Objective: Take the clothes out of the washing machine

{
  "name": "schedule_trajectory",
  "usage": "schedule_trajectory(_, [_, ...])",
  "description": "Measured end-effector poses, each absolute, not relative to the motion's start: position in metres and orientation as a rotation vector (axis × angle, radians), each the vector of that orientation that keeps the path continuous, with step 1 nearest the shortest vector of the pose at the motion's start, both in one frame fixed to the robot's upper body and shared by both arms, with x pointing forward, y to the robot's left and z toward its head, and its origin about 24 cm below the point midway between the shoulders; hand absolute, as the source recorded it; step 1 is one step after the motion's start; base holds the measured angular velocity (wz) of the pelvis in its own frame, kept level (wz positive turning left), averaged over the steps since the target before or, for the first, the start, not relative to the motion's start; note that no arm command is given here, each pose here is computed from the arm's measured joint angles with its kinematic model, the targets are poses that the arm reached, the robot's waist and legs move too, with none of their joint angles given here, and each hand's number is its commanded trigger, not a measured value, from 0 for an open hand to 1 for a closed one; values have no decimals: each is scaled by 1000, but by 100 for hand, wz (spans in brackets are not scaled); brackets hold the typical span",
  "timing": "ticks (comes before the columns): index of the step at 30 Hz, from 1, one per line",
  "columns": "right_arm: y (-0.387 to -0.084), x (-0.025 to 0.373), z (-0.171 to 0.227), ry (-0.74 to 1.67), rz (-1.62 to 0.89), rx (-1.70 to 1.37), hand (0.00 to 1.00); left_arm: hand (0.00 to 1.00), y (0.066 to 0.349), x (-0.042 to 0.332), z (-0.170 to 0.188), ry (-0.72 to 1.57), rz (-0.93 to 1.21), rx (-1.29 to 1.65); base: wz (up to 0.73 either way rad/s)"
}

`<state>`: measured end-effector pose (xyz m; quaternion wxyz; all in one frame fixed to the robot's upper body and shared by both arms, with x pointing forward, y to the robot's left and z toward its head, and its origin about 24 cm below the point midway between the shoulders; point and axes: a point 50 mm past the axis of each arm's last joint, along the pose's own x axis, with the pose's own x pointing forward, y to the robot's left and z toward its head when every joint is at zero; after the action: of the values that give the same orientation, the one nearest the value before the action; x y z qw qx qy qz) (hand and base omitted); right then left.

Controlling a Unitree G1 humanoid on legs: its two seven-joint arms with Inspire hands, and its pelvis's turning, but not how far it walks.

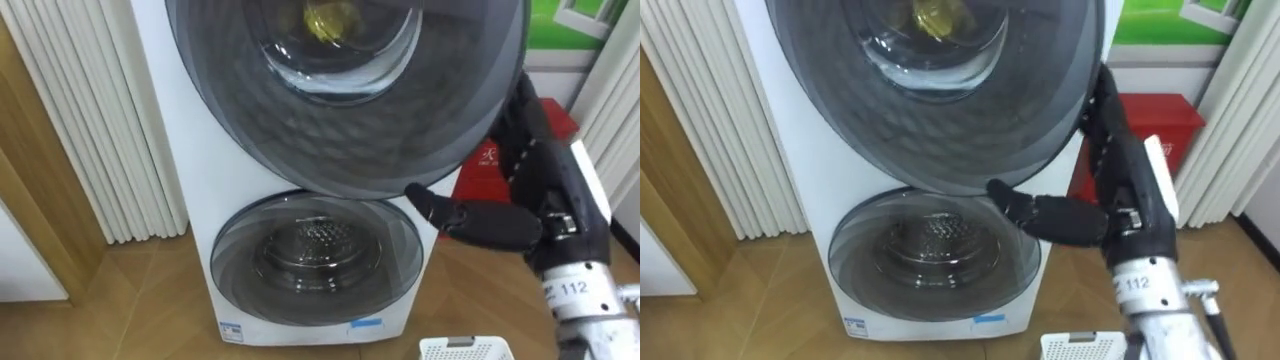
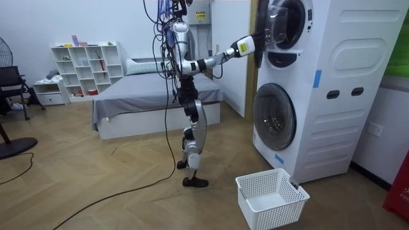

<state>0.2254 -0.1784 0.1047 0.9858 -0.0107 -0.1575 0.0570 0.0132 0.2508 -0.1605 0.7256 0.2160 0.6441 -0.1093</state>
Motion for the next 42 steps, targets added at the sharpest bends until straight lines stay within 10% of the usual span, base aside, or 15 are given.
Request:
schedule_trajectory(16, [-123, 205, 76, -168, 656, 4, 0, 0, 241, 47, -160, 1322, -292, 486, -1])
schedule_trajectory(42, [-105, 194, 73, -158, 848, -60, 0, 0, 244, 51, -161, 1318, -264, 495, 1])
